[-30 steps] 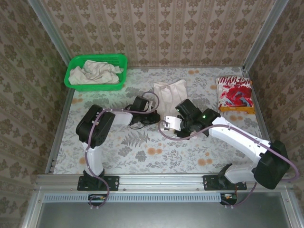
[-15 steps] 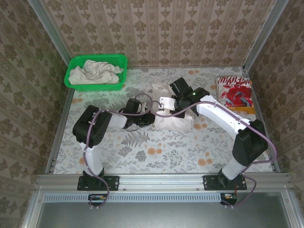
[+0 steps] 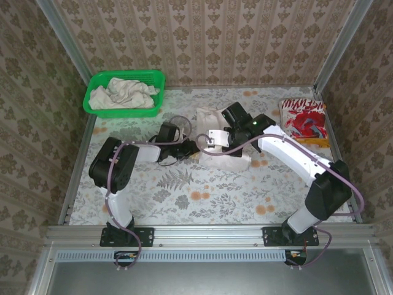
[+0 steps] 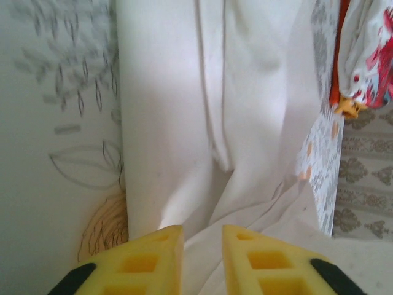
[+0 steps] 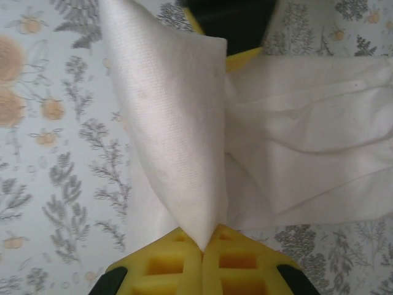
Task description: Fold and stack the t-shirts
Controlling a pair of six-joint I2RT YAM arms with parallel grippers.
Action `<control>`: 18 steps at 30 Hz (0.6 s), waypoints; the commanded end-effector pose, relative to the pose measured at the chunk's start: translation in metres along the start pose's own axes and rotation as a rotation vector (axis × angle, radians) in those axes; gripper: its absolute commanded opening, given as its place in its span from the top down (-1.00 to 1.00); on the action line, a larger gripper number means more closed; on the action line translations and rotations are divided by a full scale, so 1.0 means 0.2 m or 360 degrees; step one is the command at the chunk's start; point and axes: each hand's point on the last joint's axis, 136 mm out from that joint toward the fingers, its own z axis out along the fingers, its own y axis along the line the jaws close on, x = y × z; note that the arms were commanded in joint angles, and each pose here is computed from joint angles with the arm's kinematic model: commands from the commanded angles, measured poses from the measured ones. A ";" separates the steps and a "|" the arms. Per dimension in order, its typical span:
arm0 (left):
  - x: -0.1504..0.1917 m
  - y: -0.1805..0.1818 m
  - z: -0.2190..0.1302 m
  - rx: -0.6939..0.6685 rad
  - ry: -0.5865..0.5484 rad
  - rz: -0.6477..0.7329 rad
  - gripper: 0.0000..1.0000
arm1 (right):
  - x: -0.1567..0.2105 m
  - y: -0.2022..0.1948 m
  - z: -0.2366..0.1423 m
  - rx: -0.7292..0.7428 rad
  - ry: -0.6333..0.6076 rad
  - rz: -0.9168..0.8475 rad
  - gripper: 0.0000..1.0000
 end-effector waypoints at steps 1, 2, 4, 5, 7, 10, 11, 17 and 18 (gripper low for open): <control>-0.12 -0.05 -0.07 -0.0076 -0.0105 0.0043 0.48 | 0.01 0.12 -0.04 -0.0094 -0.0030 0.0060 1.00; -0.14 -0.04 -0.07 -0.0107 -0.0117 0.0059 0.48 | 0.02 0.13 -0.04 -0.0096 -0.0032 0.0070 1.00; -0.19 -0.01 -0.06 -0.0186 -0.0131 0.0085 0.49 | 0.03 0.14 -0.05 -0.0098 -0.0028 0.0078 1.00; -0.20 0.00 -0.05 -0.0212 -0.0131 0.0095 0.50 | 0.03 0.15 -0.05 -0.0099 -0.0027 0.0079 1.00; -0.24 0.02 -0.02 -0.0256 -0.0135 0.0108 0.53 | 0.03 0.15 -0.05 -0.0096 -0.0032 0.0081 1.00; -0.29 0.04 0.03 -0.0292 -0.0132 0.0120 0.53 | 0.02 0.14 -0.06 -0.0089 -0.0041 0.0079 1.00; -0.30 0.05 0.05 -0.0298 -0.0126 0.0117 0.53 | 0.02 0.14 -0.06 -0.0087 -0.0043 0.0077 1.00; -0.36 0.13 0.11 -0.0406 -0.0134 0.0091 0.56 | 0.02 0.14 -0.06 -0.0095 -0.0046 0.0080 1.00; -0.37 0.16 0.10 -0.0448 -0.0140 0.0098 0.56 | 0.02 0.15 -0.06 -0.0096 -0.0045 0.0083 1.00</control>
